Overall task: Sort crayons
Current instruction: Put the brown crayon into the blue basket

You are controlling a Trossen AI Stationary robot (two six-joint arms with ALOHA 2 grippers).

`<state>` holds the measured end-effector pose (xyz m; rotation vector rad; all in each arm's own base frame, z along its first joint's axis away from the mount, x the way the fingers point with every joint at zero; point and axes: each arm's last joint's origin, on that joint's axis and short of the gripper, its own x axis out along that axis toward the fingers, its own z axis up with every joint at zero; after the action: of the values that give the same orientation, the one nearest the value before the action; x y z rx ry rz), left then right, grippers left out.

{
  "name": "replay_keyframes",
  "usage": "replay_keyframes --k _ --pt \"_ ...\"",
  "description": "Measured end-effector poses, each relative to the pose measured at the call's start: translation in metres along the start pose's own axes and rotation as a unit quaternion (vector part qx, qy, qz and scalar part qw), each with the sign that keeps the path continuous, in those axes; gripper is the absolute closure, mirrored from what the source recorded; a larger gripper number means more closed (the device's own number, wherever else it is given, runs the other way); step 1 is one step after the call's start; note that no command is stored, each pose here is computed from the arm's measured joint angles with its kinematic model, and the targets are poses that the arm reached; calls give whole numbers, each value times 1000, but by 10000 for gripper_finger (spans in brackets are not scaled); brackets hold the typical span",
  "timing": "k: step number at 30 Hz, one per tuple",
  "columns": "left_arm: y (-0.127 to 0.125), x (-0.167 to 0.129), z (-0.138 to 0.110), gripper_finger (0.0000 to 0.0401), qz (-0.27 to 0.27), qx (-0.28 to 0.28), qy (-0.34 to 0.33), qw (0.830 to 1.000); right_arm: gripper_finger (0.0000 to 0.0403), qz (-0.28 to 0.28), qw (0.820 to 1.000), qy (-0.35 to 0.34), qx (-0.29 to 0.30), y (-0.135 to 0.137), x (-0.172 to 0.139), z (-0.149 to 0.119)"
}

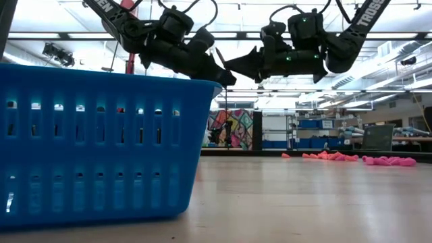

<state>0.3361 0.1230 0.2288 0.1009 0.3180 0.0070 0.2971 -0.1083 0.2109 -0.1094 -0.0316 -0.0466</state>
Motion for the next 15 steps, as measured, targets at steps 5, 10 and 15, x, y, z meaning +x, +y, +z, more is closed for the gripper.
replay_keyframes --k 5,10,15 --pt "-2 1 1 268 0 -3 -4 1000 375 0 1000 3 1 0 0 -1" --pt "-1 0 1 298 12 -7 -1 1000 375 1 1000 8 3 0 0 -2" --pt "-1 0 1 344 11 -7 -2 1000 375 1 1000 14 5 0 0 -3"
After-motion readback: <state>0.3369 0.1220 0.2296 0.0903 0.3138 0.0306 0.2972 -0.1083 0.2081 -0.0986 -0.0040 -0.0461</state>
